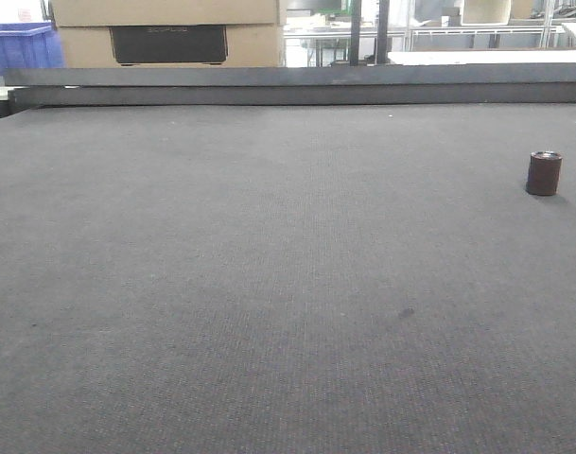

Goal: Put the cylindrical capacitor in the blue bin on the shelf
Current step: 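Lower both open grippers toward the orange and maroon capacitors, then close the right gripper on the maroon capacitor and lift it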

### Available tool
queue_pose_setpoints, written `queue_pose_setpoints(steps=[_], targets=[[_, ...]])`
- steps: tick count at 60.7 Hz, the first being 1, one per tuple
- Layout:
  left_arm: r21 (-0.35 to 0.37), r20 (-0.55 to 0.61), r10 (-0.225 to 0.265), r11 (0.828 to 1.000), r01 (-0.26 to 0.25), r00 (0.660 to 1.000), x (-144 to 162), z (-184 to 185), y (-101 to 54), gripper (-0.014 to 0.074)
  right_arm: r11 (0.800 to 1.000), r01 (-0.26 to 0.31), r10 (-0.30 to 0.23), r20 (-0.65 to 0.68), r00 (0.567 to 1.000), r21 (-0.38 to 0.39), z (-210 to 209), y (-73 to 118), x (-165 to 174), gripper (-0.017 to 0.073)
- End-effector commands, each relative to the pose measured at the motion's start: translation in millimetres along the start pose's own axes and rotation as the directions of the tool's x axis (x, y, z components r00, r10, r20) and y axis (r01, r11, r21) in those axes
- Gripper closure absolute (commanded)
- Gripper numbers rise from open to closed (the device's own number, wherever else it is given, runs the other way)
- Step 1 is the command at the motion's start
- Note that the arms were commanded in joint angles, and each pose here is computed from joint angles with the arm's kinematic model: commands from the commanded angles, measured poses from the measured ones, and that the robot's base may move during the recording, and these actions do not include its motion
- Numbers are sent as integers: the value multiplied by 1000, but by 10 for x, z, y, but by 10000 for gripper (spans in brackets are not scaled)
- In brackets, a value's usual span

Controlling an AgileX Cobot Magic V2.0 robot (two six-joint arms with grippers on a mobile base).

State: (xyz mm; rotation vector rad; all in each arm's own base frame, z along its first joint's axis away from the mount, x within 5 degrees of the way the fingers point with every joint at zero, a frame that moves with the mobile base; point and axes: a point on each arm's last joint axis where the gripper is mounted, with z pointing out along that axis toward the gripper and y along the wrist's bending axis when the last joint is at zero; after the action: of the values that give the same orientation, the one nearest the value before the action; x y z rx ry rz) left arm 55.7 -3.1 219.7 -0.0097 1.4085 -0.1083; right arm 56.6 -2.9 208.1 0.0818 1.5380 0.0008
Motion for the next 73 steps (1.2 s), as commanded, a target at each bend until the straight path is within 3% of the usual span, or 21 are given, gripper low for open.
queue_pose_setpoints(steps=[1,5,10,19,27,33,40,47,52,62,73], targets=[[7,83,-36,999,36,996,-80,-7,-2,704,1000,12,-13,117,993,6,-8,-3,-105,721],[7,95,-36,999,36,995,-91,-8,-1,704,1000,12,-13,176,984,7,-16,-3,-159,721],[15,132,-35,999,33,991,-351,-25,-24,704,1000,8,-9,242,970,4,-57,8,-376,721],[2,91,95,995,-96,991,-992,-43,-71,704,1000,11,-8,303,953,-10,-280,55,-1028,721],[-10,-17,111,994,-111,994,-1388,57,-87,661,1000,13,-9,237,972,-17,-283,87,-1461,709],[-12,-97,110,994,-111,989,-1556,195,-95,518,1000,13,-9,223,975,-19,-164,103,-1755,587],[-13,-178,108,994,-112,978,-1624,331,-97,302,1000,12,-9,168,986,-16,86,111,-1923,322],[-6,-184,108,994,-111,977,-1626,366,-103,127,1000,11,-9,99,995,-18,331,114,-1926,97],[8,-184,108,994,-109,977,-1626,366,-112,41,1000,18,-18,28,999,-15,548,112,-1852,4],[27,-183,107,994,-104,977,-1625,366,-125,-8,1000,17,-18,-125,992,-8,967,98,-1599,-9],[34,-183,107,994,-103,977,-1624,366,-129,-8,1000,19,-23,-191,981,-20,1368,108,-1019,-9]])
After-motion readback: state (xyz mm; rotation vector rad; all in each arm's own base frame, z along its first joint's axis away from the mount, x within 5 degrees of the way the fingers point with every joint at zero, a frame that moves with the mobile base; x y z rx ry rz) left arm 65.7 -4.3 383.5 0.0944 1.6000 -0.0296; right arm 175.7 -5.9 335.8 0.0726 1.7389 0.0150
